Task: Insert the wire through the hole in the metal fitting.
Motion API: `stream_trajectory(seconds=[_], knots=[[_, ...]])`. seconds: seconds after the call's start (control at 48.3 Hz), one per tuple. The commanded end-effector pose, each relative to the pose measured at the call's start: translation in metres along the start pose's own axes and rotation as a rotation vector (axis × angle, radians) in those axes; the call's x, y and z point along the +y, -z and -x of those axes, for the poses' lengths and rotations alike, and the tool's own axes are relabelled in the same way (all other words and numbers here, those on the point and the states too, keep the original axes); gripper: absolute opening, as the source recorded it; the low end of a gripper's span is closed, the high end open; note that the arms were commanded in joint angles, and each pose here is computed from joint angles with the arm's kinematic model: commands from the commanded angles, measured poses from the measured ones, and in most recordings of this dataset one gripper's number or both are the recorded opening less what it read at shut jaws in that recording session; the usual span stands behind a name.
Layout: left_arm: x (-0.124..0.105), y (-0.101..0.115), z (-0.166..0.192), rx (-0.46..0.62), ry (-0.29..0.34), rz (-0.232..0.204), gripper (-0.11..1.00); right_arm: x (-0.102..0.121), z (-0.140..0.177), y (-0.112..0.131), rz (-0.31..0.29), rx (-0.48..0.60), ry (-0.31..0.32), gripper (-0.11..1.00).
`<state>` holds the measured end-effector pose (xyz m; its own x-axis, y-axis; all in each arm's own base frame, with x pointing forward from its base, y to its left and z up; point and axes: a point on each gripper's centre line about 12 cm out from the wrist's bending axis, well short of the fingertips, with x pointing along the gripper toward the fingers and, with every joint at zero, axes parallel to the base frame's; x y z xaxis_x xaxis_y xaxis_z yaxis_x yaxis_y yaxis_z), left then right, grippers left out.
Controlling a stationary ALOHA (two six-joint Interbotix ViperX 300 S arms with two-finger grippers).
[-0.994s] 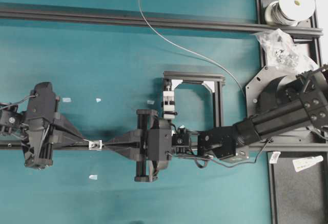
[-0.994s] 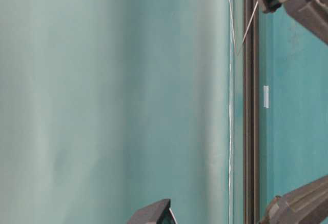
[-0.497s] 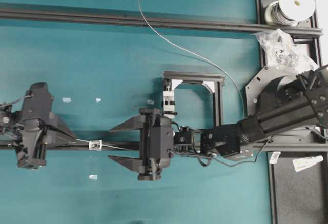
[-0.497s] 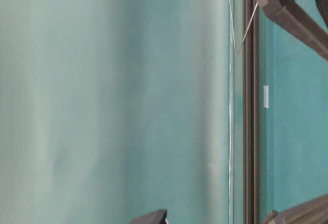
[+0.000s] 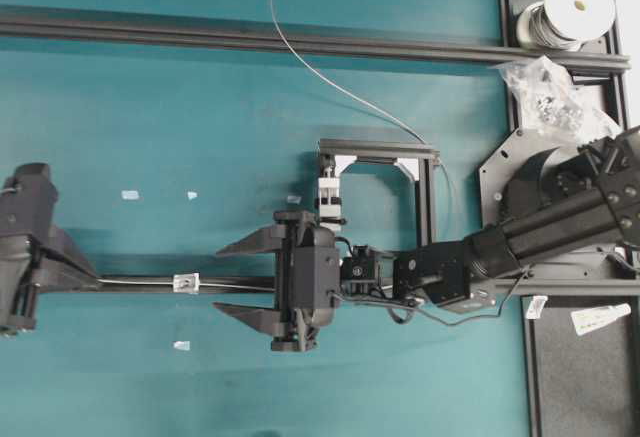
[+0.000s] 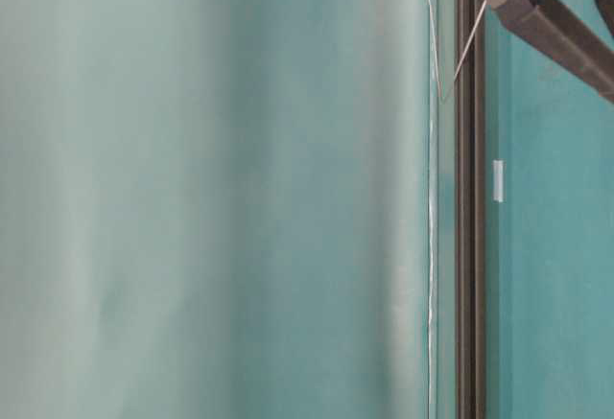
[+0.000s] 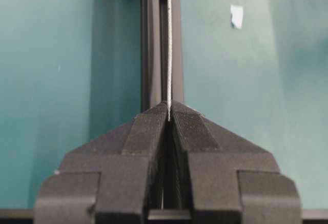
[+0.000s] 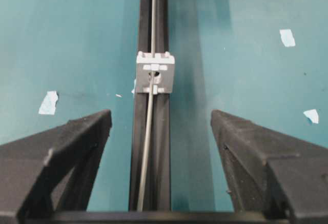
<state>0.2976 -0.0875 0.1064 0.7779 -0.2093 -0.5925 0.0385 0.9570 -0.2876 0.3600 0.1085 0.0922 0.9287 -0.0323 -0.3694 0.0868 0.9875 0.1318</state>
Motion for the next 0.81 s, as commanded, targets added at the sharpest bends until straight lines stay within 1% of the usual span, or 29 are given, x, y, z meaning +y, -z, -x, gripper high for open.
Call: stream_trajectory(seconds=[0.0, 0.248, 0.704, 0.787], knots=[[-0.004, -0.004, 0.011, -0.017, 0.015, 0.001, -0.10, 0.002, 0.003, -0.014, -0.015, -0.037, -0.010, 0.87], [-0.009, 0.004, 0.028, -0.015, 0.041, -0.011, -0.10, 0.003, 0.003, -0.014, -0.016, -0.038, -0.011, 0.87], [-0.009, 0.010, 0.028, -0.002, 0.041, -0.015, -0.10, 0.002, 0.003, -0.014, -0.012, -0.037, -0.010, 0.87], [-0.008, 0.011, 0.028, 0.007, 0.040, -0.022, -0.10, 0.003, 0.003, -0.014, -0.013, -0.038, -0.011, 0.87]])
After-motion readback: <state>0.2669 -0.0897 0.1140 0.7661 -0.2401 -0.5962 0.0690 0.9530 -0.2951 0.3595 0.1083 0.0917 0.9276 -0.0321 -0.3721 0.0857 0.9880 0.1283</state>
